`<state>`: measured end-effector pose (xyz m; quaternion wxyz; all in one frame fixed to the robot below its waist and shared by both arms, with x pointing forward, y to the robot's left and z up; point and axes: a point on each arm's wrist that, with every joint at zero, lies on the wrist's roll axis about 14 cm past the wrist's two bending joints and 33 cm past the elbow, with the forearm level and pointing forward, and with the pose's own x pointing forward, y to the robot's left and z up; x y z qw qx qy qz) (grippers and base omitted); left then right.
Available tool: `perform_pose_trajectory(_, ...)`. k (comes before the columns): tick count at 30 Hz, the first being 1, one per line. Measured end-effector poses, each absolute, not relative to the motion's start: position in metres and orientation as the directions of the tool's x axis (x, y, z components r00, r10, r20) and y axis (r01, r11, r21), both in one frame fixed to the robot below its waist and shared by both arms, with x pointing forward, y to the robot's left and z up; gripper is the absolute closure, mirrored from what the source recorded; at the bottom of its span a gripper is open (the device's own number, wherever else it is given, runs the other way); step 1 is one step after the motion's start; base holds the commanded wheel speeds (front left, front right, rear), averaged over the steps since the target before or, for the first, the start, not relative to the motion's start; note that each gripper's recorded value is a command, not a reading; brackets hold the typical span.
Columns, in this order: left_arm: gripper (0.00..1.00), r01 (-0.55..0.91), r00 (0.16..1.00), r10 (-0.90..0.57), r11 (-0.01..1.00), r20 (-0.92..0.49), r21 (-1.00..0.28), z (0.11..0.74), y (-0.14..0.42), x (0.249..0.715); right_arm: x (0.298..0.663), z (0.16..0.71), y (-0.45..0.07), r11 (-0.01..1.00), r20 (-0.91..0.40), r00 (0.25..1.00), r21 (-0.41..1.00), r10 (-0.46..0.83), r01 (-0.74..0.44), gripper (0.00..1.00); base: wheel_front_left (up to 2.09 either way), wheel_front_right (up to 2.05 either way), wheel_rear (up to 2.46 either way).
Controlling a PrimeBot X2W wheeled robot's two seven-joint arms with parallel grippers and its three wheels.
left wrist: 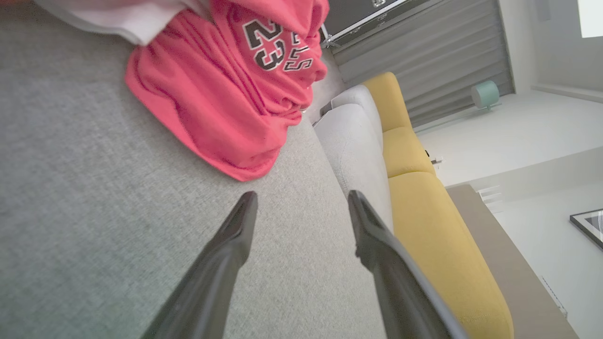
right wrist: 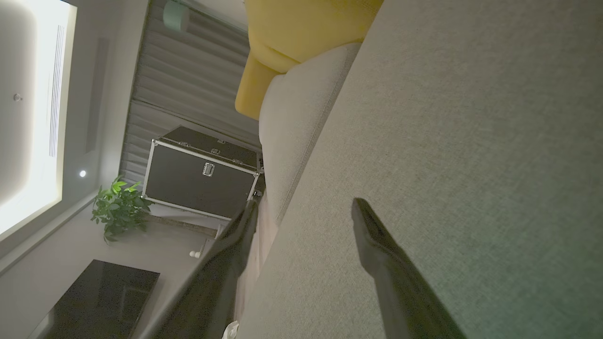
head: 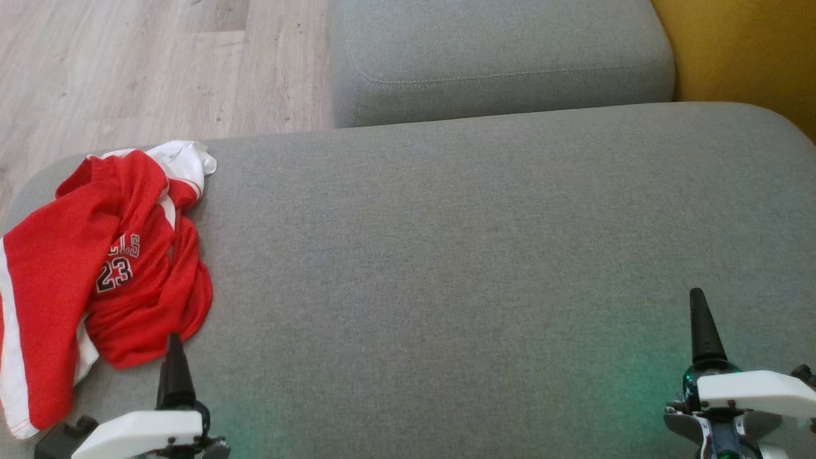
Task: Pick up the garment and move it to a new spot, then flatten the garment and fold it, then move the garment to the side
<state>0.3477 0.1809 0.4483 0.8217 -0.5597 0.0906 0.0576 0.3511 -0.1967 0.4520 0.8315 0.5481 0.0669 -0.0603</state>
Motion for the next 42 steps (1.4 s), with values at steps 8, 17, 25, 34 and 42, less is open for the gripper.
perform_pose_trajectory(8,0.0,-0.17,0.98,-0.003,0.485,-0.197,-0.858,0.456,0.177,0.348,0.353,0.461,-0.187,0.509,-0.147,0.989,0.851,-0.002,0.127,0.0,0.0,0.0,0.0)
perform_pose_trajectory(17,0.0,-0.159,0.982,0.009,0.586,-0.191,-0.795,0.46,0.174,0.346,0.349,0.463,-0.177,0.615,-0.136,0.99,0.783,0.025,0.092,0.0,0.0,0.0,0.0)
perform_pose_trajectory(25,0.0,-0.151,0.983,0.024,0.679,-0.184,-0.718,0.462,0.174,0.343,0.349,0.466,-0.173,0.699,-0.121,0.992,0.712,0.036,0.062,0.0,0.0,0.0,0.0)
perform_pose_trajectory(34,0.0,-0.125,0.987,0.028,0.757,-0.159,-0.642,0.467,0.171,0.343,0.35,0.471,-0.164,0.776,-0.096,0.993,0.631,0.062,0.012,0.0,0.0,0.0,0.0)
perform_pose_trajectory(42,0.0,-0.089,0.993,0.025,0.814,-0.119,-0.575,0.475,0.168,0.342,0.351,0.478,-0.157,0.839,-0.067,0.994,0.544,0.083,-0.034,0.0,0.0,0.0,0.0)
